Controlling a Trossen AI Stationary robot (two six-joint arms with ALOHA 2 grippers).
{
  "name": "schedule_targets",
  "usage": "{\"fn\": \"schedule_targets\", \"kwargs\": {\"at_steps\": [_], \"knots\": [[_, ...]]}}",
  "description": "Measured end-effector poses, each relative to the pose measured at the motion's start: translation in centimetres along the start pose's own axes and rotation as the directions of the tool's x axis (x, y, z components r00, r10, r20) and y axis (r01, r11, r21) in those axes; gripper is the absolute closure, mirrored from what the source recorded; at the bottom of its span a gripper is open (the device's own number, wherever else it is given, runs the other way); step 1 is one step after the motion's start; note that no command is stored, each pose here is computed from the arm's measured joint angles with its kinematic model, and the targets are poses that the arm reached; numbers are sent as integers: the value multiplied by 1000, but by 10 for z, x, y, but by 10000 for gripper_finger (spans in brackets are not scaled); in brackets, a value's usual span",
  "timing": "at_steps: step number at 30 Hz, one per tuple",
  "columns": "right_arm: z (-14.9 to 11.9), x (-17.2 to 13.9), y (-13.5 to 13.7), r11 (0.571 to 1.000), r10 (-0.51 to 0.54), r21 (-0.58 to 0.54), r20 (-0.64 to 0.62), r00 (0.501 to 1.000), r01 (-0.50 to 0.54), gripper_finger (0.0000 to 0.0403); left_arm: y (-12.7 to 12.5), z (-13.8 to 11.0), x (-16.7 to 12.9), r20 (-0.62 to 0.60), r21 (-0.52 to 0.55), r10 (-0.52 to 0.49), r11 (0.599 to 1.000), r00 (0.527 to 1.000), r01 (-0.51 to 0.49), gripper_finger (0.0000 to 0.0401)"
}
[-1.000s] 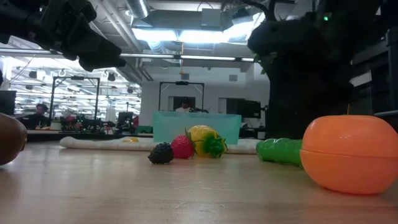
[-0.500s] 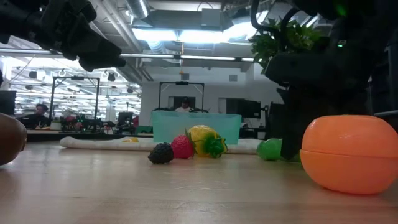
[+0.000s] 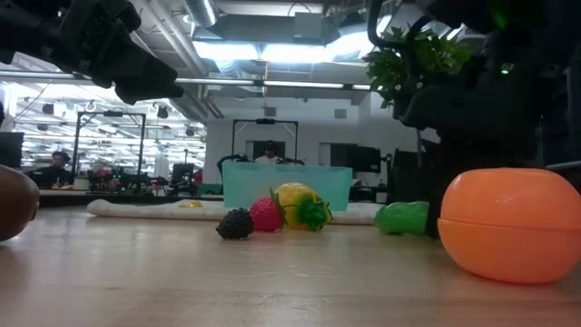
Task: Pick and placing Produce into tupperware
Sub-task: Put the green pea into the blue bin
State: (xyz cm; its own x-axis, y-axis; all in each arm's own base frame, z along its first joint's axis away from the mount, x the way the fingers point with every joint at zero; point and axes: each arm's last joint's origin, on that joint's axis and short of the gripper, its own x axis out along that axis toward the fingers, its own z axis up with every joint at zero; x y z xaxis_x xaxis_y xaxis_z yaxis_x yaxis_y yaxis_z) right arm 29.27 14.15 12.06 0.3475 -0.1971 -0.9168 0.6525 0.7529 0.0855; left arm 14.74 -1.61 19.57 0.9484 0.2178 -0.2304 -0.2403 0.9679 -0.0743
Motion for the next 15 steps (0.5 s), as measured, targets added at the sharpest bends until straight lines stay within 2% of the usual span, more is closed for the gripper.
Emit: {"fn": "schedule_targets", "kwargs": {"at_steps": [9, 15], "knots": [[0, 0, 0, 1000, 4, -3, 2, 1000, -4, 272, 0, 0, 0, 0, 0, 0, 1000, 1000, 0, 135], [1, 0, 0, 1000, 5, -1, 5, 1000, -5, 268, 0, 0, 0, 0, 0, 0, 1000, 1000, 0, 135]]}}
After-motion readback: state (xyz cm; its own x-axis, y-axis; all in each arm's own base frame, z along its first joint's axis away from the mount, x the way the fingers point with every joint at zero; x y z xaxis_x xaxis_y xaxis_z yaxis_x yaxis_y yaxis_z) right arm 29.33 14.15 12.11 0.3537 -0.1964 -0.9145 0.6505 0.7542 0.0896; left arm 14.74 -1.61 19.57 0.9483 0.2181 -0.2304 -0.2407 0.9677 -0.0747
